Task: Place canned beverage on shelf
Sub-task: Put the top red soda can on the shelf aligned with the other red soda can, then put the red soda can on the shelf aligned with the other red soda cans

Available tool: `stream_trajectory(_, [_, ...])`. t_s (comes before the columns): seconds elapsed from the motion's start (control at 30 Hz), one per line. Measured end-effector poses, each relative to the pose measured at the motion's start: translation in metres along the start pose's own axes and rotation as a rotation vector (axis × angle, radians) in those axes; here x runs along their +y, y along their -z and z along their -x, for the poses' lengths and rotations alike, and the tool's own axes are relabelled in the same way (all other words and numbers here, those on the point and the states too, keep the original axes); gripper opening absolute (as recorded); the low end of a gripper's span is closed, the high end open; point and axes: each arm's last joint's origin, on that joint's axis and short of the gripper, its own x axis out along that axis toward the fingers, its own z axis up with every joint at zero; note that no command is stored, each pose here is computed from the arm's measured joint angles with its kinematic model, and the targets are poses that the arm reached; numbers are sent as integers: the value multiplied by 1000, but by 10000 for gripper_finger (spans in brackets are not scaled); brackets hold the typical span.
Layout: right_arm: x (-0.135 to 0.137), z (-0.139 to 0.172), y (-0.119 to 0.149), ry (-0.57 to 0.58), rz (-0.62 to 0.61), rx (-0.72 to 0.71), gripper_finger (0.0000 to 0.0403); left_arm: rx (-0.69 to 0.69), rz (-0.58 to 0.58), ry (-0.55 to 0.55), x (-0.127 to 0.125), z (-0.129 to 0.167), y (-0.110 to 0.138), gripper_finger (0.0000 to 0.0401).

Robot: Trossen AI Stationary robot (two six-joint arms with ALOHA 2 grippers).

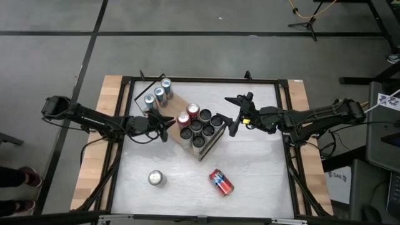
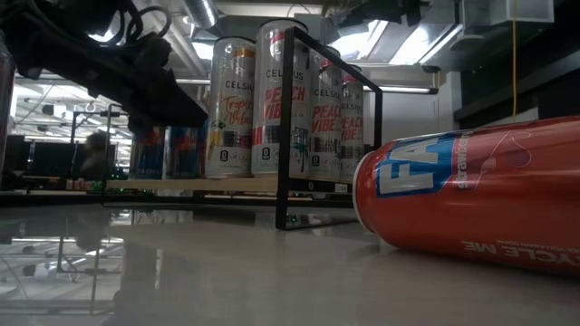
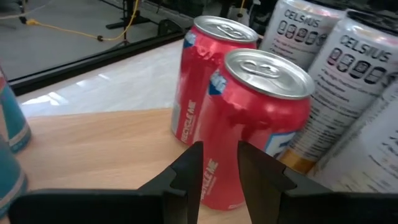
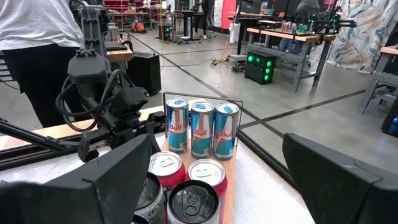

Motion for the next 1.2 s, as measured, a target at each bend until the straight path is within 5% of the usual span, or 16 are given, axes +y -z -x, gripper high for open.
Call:
stream_trajectory(0.57, [0,0,0,-3,-1,1,358,19,-3,55,-6,3,3,93])
stream_trajectory(0.77, [7,1,-3,-219,-34,-18,358,29,-9,92,-9,5,3,93])
stream_trajectory(1.0, [14,5,-20,-482,-208,-47,358,-7,-21,157,-15,16,-2,93])
stream_trajectory(1.2, [34,17,-40,-435,-307,7,358,-1,-39,225,-21,22,-1,93])
